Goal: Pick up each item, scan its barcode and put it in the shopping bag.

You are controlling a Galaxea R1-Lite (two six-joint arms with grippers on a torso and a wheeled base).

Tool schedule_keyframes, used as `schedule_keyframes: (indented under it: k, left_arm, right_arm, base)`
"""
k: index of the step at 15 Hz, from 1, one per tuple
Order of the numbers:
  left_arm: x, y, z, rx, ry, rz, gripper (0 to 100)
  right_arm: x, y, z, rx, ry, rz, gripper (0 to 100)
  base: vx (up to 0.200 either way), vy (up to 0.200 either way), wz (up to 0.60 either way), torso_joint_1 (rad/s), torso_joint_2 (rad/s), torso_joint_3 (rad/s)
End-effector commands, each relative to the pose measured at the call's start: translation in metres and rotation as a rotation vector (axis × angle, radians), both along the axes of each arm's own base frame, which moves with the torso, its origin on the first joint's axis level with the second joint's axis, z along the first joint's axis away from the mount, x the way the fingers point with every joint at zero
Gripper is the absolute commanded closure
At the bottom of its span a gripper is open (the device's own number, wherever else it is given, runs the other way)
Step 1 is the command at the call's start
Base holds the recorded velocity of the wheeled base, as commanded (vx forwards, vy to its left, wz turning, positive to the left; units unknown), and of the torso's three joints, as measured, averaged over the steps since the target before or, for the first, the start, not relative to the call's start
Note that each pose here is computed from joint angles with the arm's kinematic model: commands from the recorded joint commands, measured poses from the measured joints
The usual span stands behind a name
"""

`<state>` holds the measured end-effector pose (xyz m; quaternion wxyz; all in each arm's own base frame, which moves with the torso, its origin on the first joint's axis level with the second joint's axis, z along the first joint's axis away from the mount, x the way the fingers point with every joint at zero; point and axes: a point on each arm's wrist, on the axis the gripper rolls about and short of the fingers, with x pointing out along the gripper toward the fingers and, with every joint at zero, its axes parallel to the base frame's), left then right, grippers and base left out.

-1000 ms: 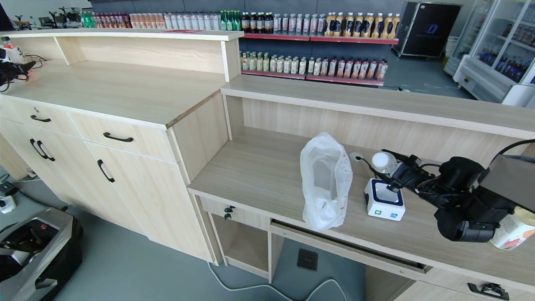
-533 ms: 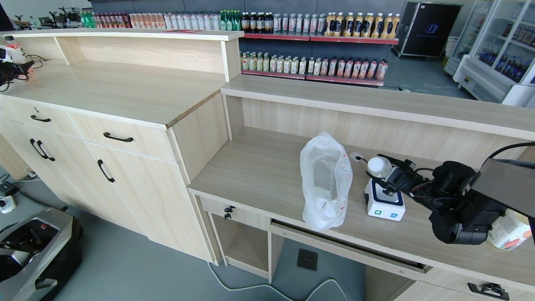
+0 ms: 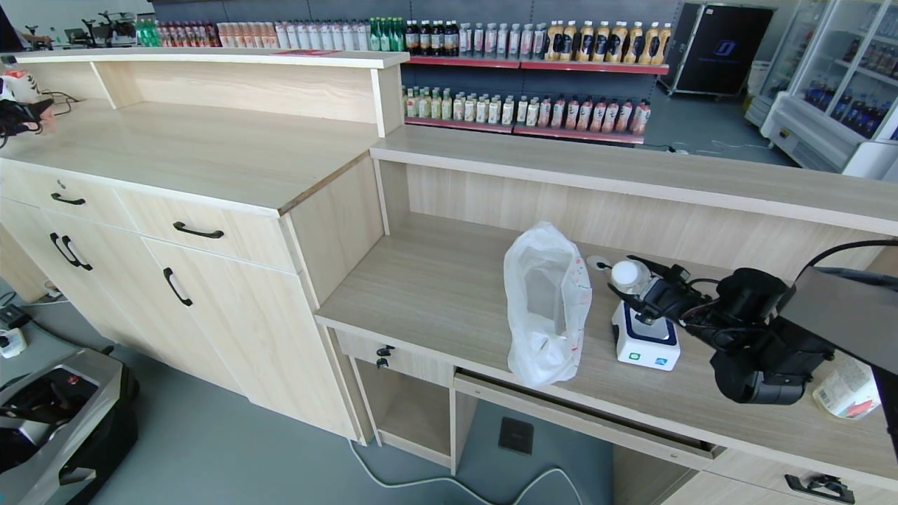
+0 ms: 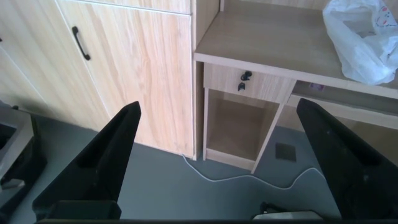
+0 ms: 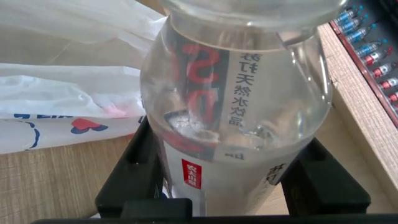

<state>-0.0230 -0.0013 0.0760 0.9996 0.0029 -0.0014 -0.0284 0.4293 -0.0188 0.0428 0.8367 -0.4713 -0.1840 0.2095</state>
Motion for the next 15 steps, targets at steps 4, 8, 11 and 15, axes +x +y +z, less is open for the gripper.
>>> schedule_keyframes:
  k: [4, 8, 11, 15]
  left_arm:
    - [0.000, 0.000, 0.000, 0.000, 0.001, 0.000, 0]
    - [0.000, 0.000, 0.000, 0.000, 0.001, 0.000, 0]
    - [0.000, 0.000, 0.000, 0.000, 0.001, 0.000, 0]
    - [0.000, 0.000, 0.000, 0.000, 0.003, 0.000, 0]
  right_arm:
    - [0.003, 0.000, -0.005, 0.000, 0.003, 0.001, 100]
    - [0.005, 0.001, -0.007, 0.002, 0.006, 0.002, 100]
    - [0.005, 0.003, -0.007, 0.003, 0.003, 0.006, 100]
    - [-0.002, 0.011, 0.040, 0.147, -0.020, 0.003, 100]
  base:
    - [0.000, 0.000, 0.00, 0.000, 0.00, 0.000]
    - [0.000, 0.000, 0.00, 0.000, 0.00, 0.000]
    - [0.000, 0.000, 0.00, 0.000, 0.00, 0.000]
    - [0.000, 0.000, 0.00, 0.000, 0.00, 0.000]
